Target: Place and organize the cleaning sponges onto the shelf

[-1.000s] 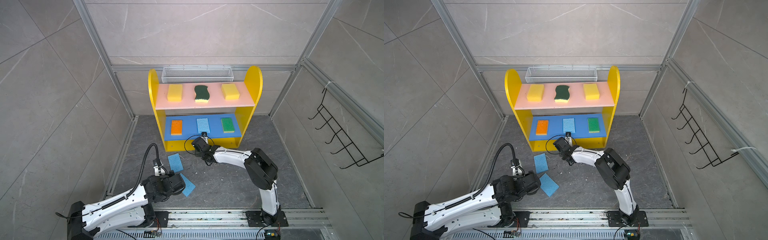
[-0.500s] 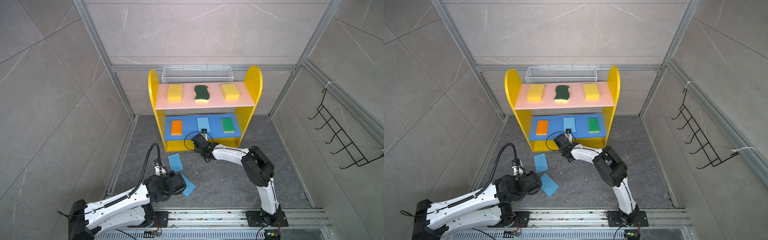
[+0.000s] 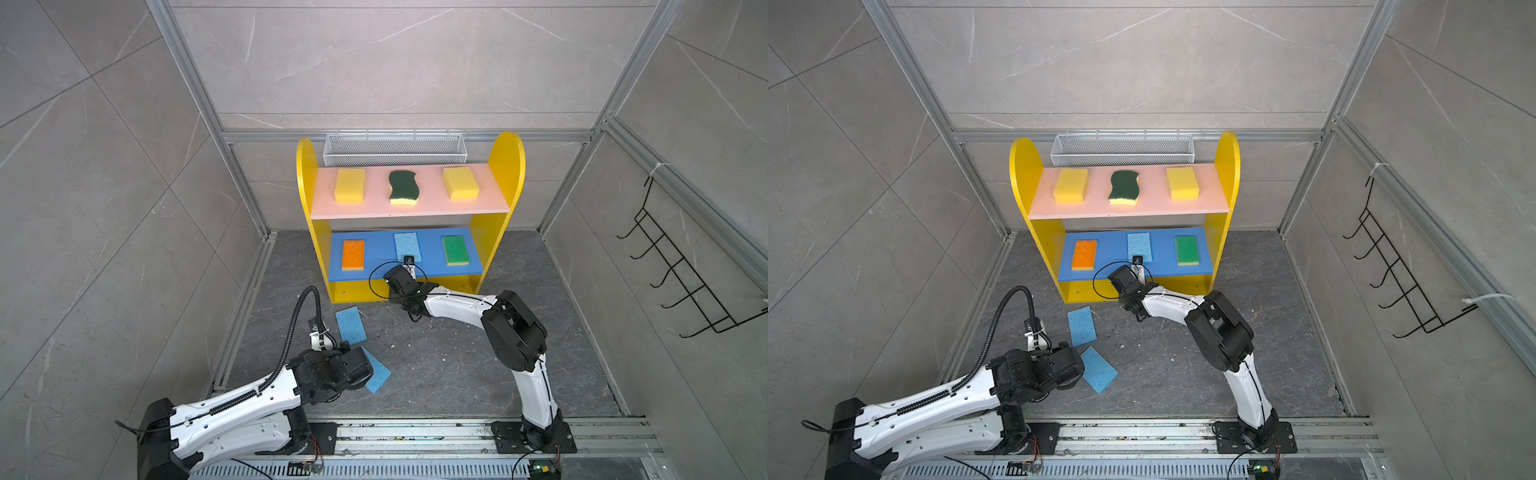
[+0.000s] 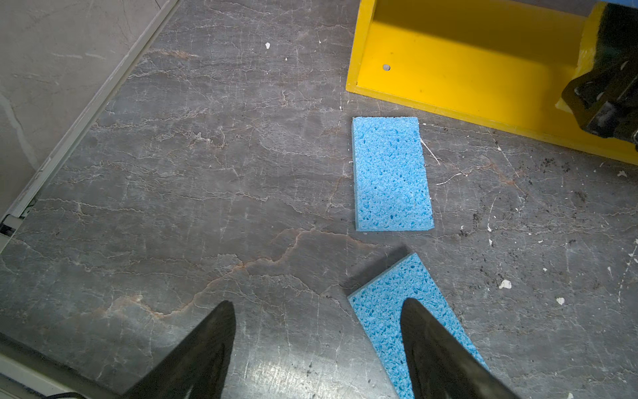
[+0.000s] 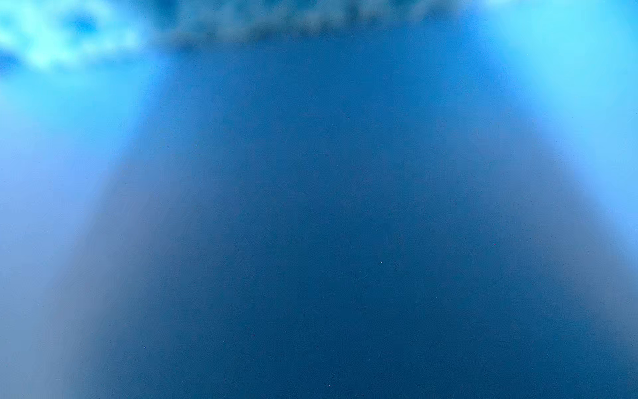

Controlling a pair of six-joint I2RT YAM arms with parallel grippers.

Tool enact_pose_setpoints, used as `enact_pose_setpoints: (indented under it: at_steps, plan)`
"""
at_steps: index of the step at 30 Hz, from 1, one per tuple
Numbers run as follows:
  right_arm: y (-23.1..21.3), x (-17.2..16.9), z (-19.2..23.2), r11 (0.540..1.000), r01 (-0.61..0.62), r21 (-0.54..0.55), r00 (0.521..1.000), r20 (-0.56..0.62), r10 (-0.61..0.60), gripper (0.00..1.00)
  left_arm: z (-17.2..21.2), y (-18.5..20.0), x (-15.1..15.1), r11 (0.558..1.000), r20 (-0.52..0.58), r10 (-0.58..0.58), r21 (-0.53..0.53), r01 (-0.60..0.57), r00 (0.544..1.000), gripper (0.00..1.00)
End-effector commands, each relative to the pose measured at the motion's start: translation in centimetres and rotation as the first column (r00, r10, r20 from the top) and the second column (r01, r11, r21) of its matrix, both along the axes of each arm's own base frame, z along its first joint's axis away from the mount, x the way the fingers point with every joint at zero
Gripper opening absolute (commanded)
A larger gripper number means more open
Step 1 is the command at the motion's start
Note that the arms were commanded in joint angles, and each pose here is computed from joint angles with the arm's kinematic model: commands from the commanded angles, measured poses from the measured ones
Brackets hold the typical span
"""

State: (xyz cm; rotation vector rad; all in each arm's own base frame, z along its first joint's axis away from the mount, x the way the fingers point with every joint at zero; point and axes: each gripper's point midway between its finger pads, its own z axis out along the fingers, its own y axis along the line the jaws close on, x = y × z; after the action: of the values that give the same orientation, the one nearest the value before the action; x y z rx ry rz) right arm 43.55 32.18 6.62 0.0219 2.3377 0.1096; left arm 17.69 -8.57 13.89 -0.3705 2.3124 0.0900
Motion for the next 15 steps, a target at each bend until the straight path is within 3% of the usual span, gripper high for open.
enact_pose_setpoints:
  at_steps: [1,15]
  plan:
    - [-1.16,-1.04,-3.33,0.996,-0.017,-0.083,0.996,-0.093,0.009,0.71,1.07,0.16,0.35,1.0,0.041,0.022,-0.004,-0.022,0.999,0.78]
    - [-1.51,-1.33,-2.82,0.996,-0.029,-0.087,0.995,-0.098,0.021,0.72,1.46,-0.07,0.39,1.0,0.04,0.013,-0.008,-0.013,0.999,0.78]
